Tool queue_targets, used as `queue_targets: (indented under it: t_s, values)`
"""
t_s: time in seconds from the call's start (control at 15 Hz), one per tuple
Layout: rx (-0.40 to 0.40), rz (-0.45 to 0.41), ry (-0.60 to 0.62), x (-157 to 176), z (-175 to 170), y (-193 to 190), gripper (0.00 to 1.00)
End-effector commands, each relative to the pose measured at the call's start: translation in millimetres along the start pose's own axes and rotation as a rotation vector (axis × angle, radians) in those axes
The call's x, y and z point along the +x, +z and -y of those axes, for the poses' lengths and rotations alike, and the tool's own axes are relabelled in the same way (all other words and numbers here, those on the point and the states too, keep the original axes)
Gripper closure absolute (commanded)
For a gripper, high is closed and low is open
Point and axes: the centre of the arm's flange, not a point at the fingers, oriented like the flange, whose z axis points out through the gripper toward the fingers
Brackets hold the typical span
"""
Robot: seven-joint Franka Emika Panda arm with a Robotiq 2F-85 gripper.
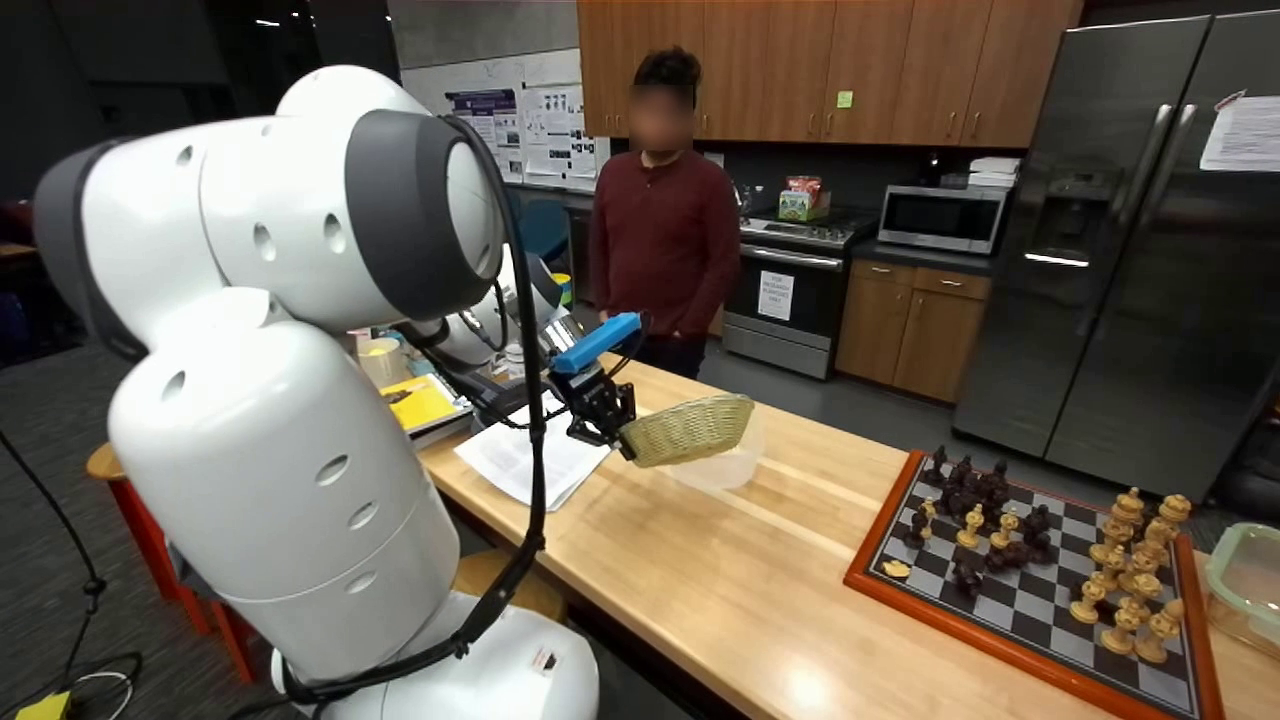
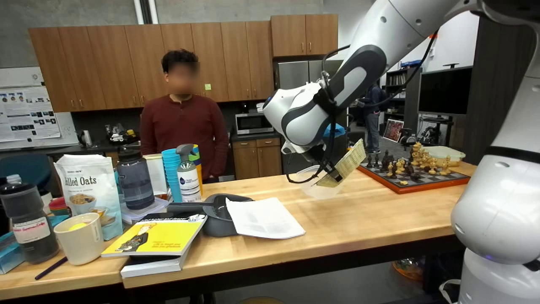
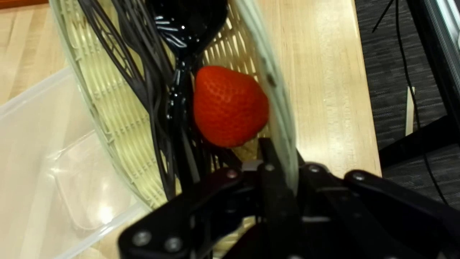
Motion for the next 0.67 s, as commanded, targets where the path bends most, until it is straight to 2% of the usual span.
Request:
queue_targets:
  t_s: [0.0,0.6]
  values:
    - [-0.011,0.030,-0.006,-1,-4,-2,0.98]
    - [-0.010,0.097,0.025,-1,-10,-15,0.98]
